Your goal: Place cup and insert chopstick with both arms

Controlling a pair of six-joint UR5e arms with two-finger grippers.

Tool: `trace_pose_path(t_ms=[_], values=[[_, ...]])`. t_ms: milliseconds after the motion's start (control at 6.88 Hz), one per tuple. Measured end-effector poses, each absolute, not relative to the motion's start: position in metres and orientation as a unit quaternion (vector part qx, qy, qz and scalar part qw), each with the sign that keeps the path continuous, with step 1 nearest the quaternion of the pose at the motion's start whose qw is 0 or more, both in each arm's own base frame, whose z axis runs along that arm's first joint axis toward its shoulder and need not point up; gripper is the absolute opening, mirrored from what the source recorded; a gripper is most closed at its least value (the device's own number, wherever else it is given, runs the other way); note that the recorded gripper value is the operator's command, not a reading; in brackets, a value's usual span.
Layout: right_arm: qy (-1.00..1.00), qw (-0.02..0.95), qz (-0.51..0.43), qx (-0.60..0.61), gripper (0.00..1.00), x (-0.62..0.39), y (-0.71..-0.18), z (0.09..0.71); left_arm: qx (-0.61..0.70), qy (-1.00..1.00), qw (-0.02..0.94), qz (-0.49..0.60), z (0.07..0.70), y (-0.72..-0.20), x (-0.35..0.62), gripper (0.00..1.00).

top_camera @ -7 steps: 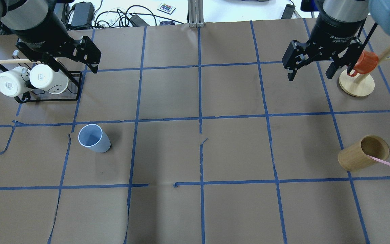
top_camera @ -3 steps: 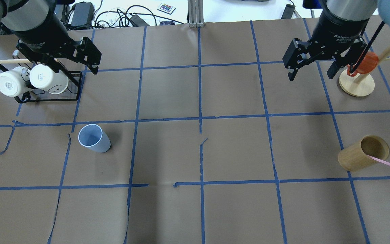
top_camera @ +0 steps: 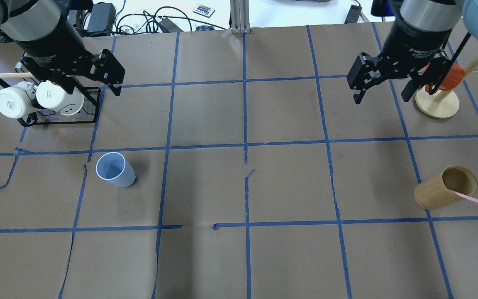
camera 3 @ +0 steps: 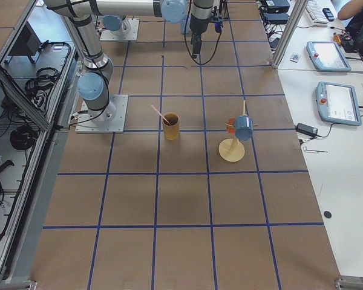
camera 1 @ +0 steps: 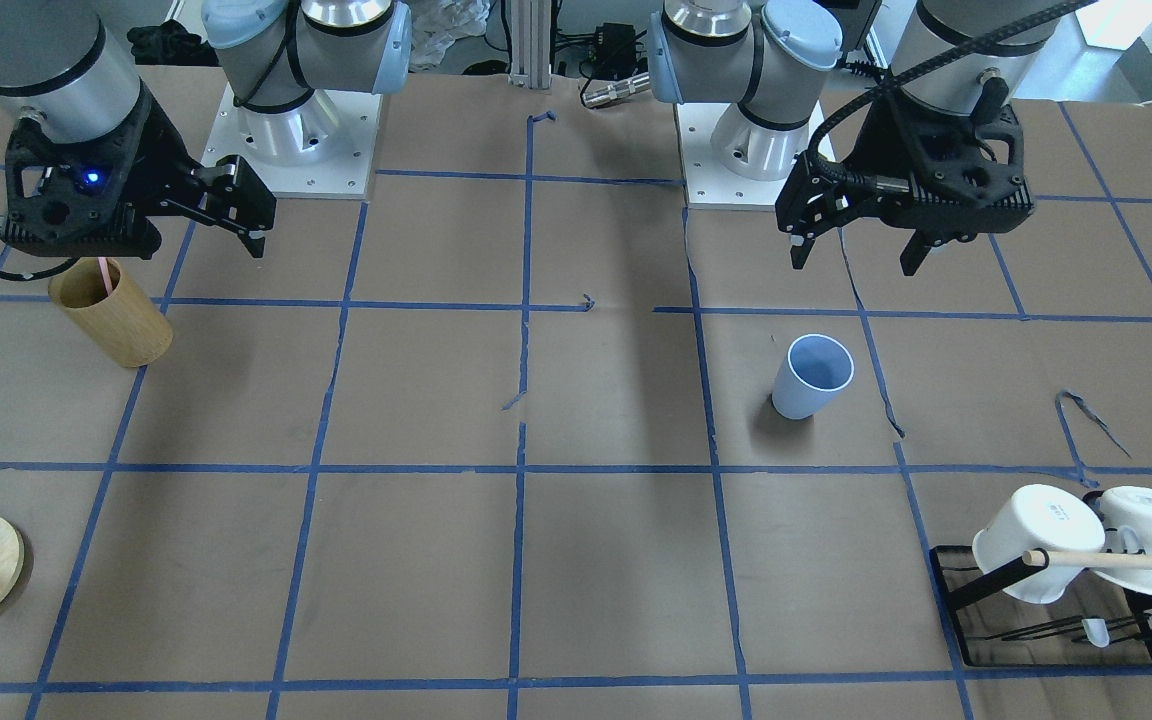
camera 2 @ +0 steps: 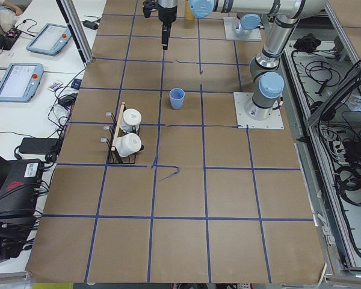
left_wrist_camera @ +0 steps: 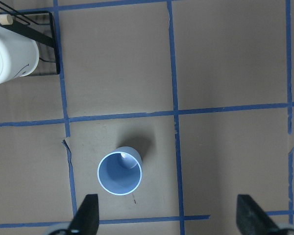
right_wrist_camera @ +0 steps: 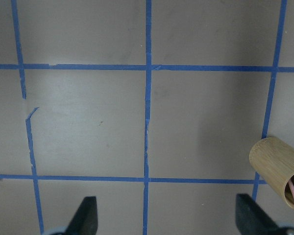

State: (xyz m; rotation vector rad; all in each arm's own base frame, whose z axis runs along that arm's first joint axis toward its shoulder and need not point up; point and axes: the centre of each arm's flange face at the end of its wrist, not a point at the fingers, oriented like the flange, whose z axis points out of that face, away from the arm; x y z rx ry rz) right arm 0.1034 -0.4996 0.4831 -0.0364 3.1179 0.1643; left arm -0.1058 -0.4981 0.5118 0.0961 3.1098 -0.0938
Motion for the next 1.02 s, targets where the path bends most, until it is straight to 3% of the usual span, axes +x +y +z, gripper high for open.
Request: trace_pose_path(t_ms=[436,1018], values=[[0.998,0.011,0.063,-0.009,1.0,0.104,-0.498,0.476,0.031,0.999,0.013,-0.025,0.508,-0.498,-0.106,1.0],[0.996,0.009,0.085,0.034,1.0,0.104,-0.496,0.457,0.072,0.997,0.011,0.02,0.443,-0.479,-0.059,0.98]])
